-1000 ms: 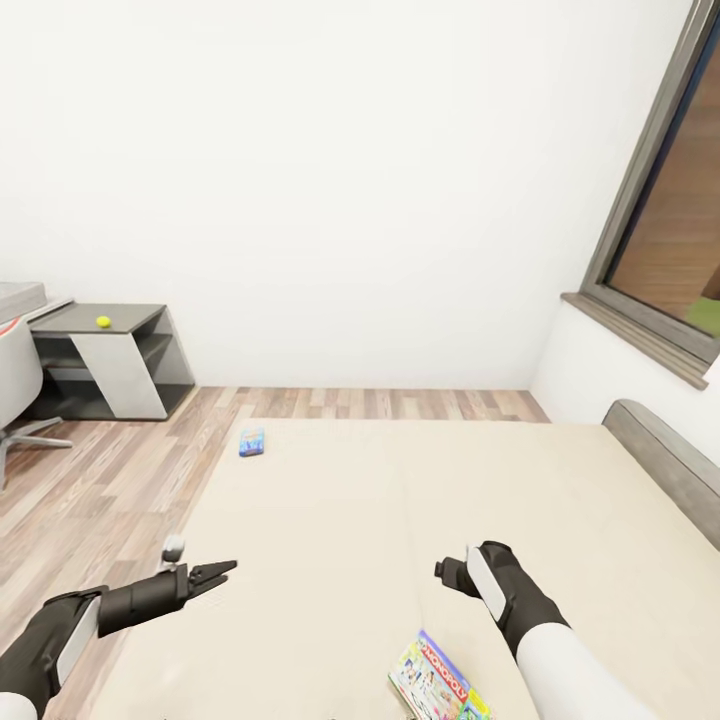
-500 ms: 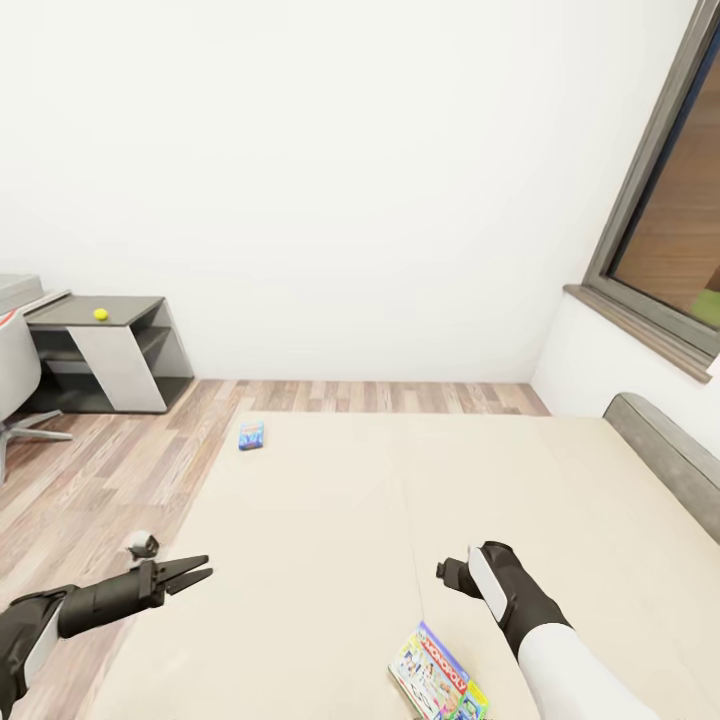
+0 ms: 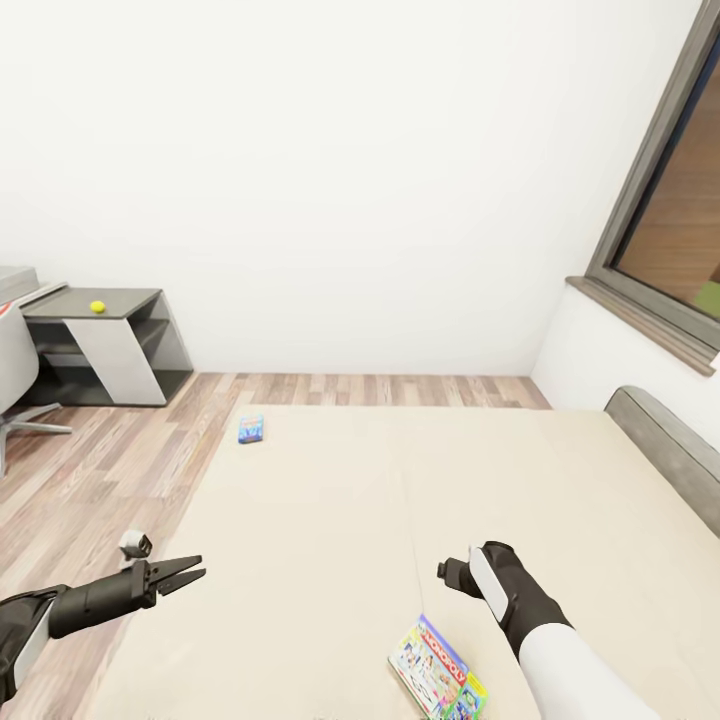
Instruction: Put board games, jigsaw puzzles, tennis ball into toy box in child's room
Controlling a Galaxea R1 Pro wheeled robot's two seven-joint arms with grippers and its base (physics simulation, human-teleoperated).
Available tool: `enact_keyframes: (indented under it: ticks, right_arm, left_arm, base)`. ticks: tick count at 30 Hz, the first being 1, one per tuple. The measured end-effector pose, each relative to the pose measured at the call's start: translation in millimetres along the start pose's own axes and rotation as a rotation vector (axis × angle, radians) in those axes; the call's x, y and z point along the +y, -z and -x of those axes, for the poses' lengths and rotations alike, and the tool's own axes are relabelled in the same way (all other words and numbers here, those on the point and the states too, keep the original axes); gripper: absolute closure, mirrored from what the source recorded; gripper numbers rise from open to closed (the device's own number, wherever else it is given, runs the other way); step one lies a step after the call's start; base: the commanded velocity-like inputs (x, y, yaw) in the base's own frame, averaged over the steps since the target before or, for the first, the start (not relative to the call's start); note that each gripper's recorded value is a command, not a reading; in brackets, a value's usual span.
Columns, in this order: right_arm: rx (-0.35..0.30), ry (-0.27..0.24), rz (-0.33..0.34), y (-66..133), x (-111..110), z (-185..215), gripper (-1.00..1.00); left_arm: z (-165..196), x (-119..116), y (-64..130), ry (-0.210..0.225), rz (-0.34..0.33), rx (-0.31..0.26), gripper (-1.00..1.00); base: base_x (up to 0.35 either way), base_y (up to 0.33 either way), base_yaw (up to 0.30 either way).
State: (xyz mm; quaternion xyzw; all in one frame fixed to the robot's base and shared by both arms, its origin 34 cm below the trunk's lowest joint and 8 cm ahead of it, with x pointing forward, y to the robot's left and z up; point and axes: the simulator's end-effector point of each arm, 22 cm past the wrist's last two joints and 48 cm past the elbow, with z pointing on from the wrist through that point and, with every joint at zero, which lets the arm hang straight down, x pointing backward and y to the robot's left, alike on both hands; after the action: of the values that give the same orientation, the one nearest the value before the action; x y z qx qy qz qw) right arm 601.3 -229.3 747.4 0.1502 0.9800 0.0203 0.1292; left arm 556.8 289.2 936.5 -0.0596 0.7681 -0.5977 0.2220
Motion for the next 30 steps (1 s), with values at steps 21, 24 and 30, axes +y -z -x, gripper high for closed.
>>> enact_keyframes:
  ticks: [21,24,30]
  right_arm:
    - [0.033,0.002,-0.009,-13.9,-3.7,-12.5,-1.0]
    - [0.037,0.001,-0.012,-15.9,-5.5,-14.0,-1.0]
    - [0.046,0.0,-0.017,-19.8,-8.2,-17.2,-1.0]
  left_arm:
    - [-6.4,14.4,-1.5,0.035,0.014,0.01,-1.0]
    - [-7.3,16.4,-1.6,0.04,0.016,0.011,-1.0]
    - [-9.6,20.5,-2.4,0.049,0.019,0.015,-1.0]
  base:
    - [0.0,0.0,0.0]
    - [0.0,0.0,0.0]
    - [0.0,0.0,0.0]
